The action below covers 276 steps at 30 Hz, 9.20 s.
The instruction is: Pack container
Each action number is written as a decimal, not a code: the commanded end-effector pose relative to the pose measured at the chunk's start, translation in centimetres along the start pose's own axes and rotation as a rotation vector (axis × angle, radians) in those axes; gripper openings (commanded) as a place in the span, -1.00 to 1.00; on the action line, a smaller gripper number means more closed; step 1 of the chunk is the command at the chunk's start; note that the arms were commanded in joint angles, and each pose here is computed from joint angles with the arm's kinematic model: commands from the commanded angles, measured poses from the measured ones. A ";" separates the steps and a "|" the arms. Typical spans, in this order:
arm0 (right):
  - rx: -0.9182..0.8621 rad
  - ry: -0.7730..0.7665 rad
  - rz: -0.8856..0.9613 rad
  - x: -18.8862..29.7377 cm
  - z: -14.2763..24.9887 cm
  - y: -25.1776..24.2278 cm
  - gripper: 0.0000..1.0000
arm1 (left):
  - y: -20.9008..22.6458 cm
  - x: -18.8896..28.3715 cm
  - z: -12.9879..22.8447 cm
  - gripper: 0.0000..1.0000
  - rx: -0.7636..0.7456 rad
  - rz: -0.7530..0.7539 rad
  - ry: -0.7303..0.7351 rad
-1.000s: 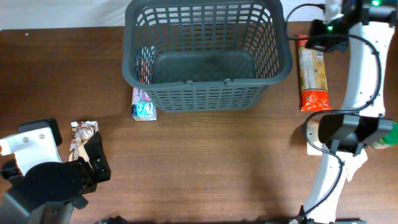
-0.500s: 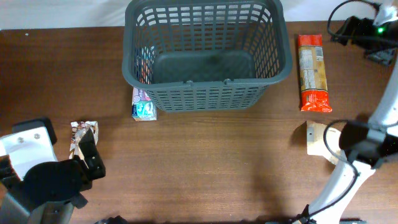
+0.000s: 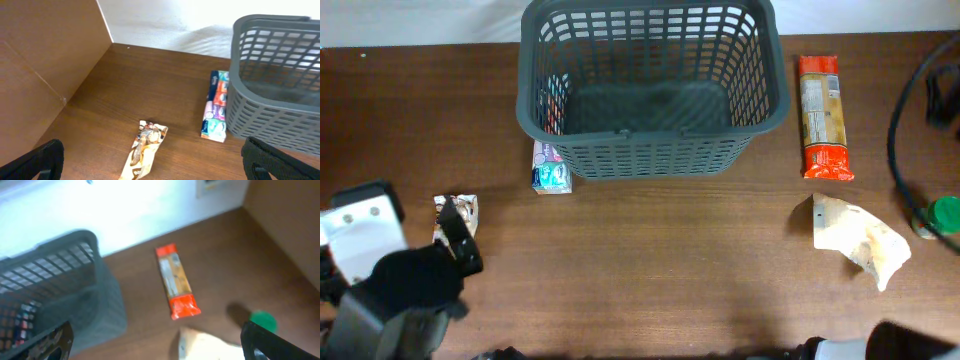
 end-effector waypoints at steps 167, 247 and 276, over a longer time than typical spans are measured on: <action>-0.019 0.186 0.035 -1.7 4.9 -0.5 0.98 | -6.5 -33.0 23.3 0.98 -0.043 0.198 1.173; -0.021 0.182 0.013 -1.7 4.9 -0.2 0.98 | -18.2 -31.8 6.1 -0.97 -0.051 0.480 0.686; -0.021 0.182 0.013 -1.7 4.9 -0.2 0.97 | -18.6 -31.2 6.5 -0.96 -0.040 0.517 0.716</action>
Point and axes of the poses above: each gripper's point midway between its finger pads, its own x axis back along the fingers, its own y axis along the line the jaws close on, z = x × y, the point moved 1 cm from there along x, back along the fingers, and after that the axes turned 15 degrees about x, right-handed, at the moved point
